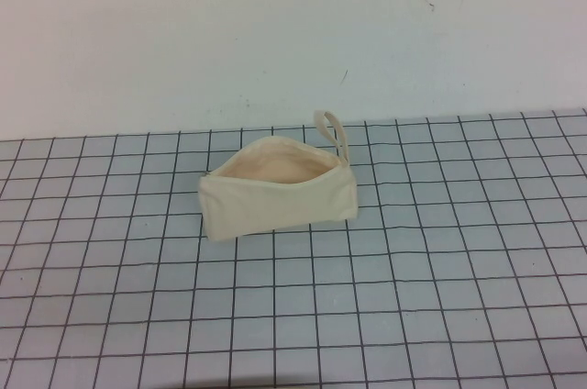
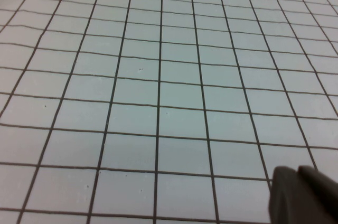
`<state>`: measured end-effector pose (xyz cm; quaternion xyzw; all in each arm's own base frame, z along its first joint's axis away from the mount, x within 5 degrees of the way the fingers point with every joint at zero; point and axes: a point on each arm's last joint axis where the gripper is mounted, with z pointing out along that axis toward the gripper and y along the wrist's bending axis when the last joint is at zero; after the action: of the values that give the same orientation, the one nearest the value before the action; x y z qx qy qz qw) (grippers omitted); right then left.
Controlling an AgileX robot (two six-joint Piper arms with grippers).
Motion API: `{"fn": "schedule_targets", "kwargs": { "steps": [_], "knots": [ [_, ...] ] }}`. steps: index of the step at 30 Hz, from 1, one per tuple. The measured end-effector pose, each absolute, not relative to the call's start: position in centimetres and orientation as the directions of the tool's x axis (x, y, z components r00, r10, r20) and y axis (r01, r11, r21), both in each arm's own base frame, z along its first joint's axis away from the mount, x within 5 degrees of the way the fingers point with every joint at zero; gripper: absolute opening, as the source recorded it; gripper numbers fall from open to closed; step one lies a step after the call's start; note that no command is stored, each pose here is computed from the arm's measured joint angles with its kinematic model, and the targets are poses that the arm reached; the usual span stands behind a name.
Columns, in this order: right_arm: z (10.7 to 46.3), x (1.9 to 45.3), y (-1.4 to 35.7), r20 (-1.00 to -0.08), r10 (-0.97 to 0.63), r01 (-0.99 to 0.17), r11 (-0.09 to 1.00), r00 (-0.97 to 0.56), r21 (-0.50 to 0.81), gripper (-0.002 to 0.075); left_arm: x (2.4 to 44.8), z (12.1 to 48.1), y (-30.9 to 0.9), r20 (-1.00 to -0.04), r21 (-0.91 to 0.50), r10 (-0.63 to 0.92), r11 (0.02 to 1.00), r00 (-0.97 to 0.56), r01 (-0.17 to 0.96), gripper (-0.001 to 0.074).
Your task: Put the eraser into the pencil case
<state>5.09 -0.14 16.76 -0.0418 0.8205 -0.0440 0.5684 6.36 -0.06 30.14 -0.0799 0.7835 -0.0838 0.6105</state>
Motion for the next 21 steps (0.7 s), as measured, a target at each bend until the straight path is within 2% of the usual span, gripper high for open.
{"fn": "schedule_targets", "kwargs": {
  "steps": [4,10,15,21],
  "knots": [
    [16.8,5.1,-0.1,-0.929,-0.119,-0.019,0.993,-0.35,-0.12,-0.0001,5.6,27.5,0.2,-0.937,-0.241,-0.249,0.968,-0.245,-0.062,-0.0001],
    [16.8,5.1,-0.1,-0.929,-0.119,-0.019,0.993,-0.35,-0.12,-0.0001,5.9,22.1,0.2,-0.903,-0.203,-0.221,0.975,-0.368,-0.087,-0.0001],
    [16.8,5.1,-0.1,-0.929,-0.119,-0.019,0.993,-0.35,-0.12,-0.0001,6.3,17.9,-0.1,-0.908,-0.204,-0.209,0.978,-0.364,-0.051,-0.0001],
    [16.8,5.1,-0.1,-0.929,-0.119,-0.019,0.993,-0.35,-0.12,-0.0001,5.7,17.6,-0.5,-0.95,-0.177,-0.16,0.983,-0.268,0.041,-0.0001]
  ]
}}
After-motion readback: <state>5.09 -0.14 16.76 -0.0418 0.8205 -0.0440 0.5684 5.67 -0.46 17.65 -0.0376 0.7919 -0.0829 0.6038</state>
